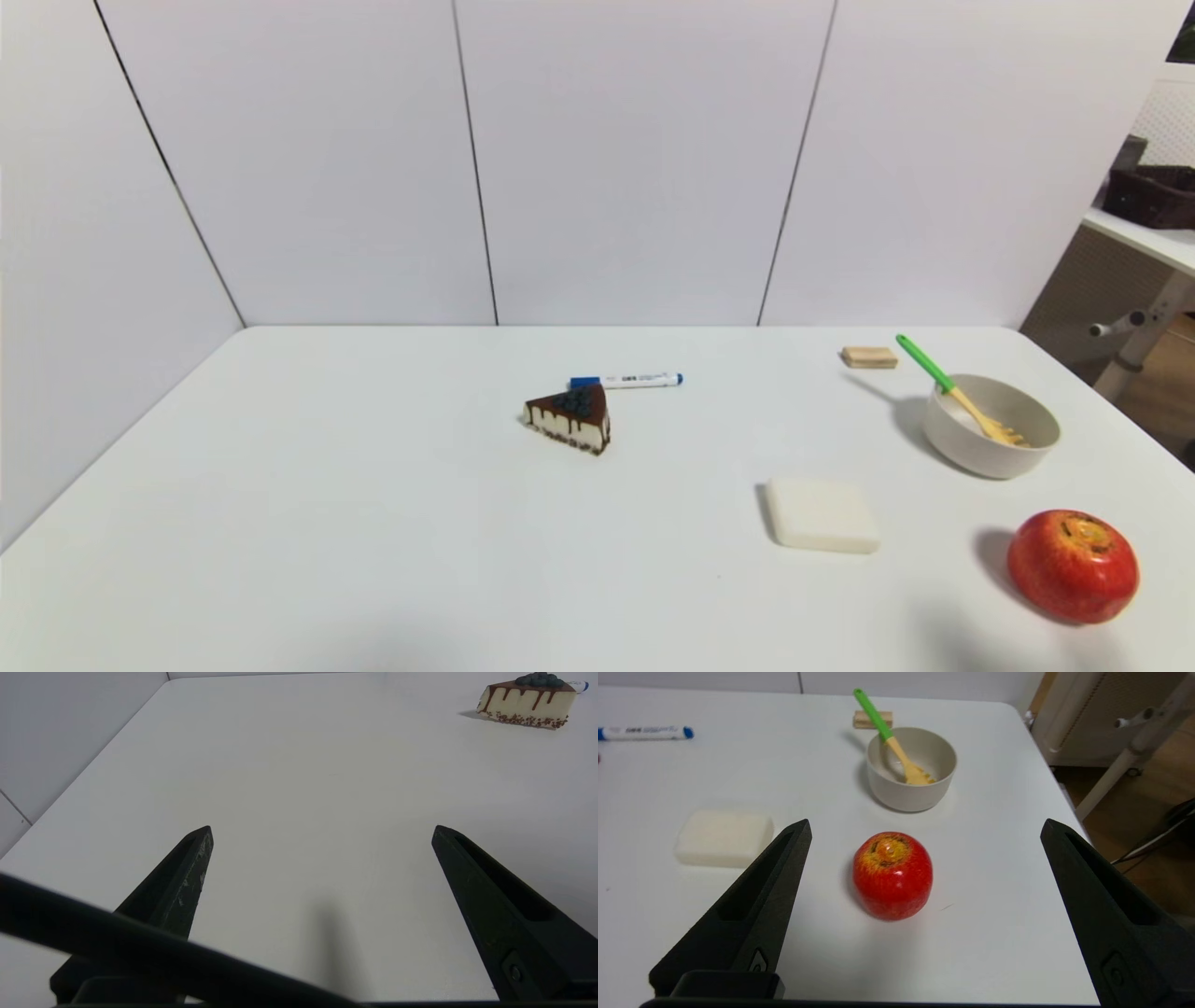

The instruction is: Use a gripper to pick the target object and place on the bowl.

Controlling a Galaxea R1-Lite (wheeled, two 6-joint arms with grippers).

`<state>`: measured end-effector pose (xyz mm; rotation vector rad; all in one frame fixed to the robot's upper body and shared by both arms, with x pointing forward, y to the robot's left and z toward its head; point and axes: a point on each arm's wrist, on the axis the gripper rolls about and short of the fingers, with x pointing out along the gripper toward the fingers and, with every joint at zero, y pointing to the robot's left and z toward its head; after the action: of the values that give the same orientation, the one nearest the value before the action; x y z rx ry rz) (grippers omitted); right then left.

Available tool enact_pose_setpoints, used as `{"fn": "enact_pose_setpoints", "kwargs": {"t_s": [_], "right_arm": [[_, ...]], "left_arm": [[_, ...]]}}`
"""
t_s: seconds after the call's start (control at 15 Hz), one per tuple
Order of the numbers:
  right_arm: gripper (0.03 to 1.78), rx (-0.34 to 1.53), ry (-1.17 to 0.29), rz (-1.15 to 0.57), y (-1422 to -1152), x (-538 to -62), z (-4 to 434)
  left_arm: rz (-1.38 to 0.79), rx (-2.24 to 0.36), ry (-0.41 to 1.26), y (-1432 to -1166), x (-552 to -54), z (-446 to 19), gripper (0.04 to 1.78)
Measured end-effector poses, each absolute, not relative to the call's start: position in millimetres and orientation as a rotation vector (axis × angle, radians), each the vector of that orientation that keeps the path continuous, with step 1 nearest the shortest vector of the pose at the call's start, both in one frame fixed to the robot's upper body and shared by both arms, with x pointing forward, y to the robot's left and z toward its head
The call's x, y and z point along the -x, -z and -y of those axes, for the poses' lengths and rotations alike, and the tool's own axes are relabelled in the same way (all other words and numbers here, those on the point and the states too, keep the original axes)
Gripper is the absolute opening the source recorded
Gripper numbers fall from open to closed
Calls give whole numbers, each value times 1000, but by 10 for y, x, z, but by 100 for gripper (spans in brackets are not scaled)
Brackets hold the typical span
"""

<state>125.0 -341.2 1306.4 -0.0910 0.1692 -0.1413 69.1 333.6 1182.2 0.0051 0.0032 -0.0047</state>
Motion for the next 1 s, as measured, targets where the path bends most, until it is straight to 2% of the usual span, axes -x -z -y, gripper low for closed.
{"fn": "enact_pose_setpoints", "kwargs": {"t_s": [0.4,0.67,1.0], "right_arm": [[169,79,148,-55,-12687,-972,3386],[169,81,134,-36,-12402,-897,3381],[169,107,46,20,-12038,-778,3372]], "left_arm": [[-3,-5,5,-11822,-691,-3336,169],[-3,-5,5,-11822,-691,-3336,169],[-3,-5,5,-11822,-691,-3336,169]]}}
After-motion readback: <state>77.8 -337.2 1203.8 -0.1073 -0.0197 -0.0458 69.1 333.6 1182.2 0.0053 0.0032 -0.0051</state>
